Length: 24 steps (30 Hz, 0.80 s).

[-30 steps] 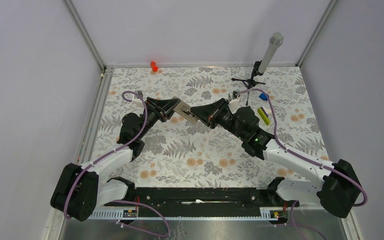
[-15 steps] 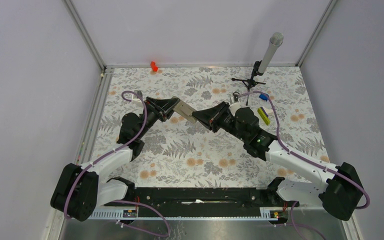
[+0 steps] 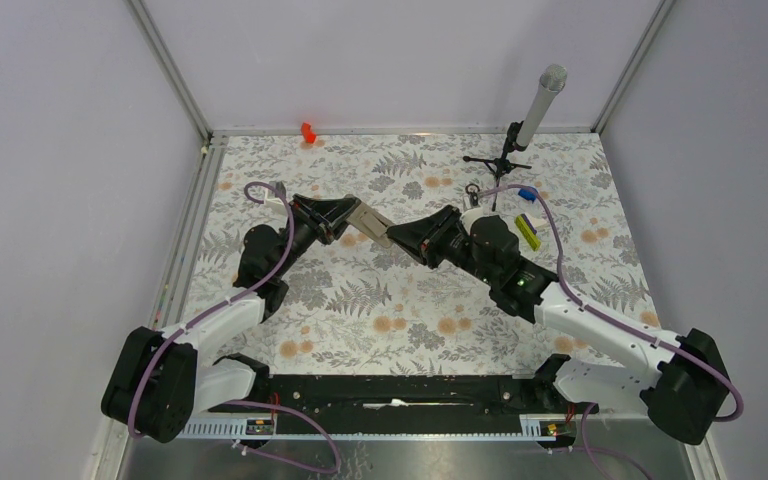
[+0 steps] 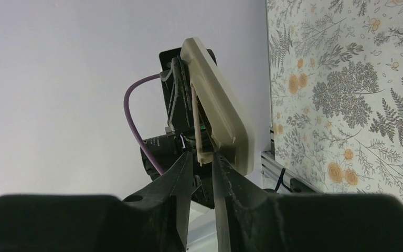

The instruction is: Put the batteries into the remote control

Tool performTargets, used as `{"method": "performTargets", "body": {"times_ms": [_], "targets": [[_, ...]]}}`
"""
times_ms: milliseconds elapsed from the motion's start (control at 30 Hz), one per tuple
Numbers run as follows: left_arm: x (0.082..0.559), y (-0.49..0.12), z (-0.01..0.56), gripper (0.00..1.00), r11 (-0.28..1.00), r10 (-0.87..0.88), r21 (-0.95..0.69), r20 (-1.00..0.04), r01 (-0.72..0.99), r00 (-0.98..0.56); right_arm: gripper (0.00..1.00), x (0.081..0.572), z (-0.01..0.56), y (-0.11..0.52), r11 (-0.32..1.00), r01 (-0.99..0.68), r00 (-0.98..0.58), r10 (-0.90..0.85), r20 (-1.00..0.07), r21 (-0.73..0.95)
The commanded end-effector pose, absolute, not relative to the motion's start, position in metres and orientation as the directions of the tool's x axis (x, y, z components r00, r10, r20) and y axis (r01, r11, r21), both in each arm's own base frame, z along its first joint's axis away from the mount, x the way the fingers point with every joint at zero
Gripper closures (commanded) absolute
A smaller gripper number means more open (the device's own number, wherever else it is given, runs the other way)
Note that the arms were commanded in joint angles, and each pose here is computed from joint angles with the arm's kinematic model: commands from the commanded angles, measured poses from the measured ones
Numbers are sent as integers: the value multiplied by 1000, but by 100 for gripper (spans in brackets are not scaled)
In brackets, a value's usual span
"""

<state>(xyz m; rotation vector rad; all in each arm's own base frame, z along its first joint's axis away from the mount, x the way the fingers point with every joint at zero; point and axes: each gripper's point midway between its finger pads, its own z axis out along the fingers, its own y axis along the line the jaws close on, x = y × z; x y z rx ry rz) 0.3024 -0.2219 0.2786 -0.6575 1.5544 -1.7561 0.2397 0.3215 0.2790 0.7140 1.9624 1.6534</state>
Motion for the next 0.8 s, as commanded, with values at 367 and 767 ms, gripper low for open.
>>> {"method": "performTargets", "body": {"times_ms": [367,767], "targets": [[297,-217,318,100,-91,-768,-960,-101,264,-632,66,240,303,311,148,11,-720,688,-95,989],[304,-224,293,100,-37,-744,-986,-83,164,-663,44,231,315,308,438,-306,-699,499,-512,845]]}}
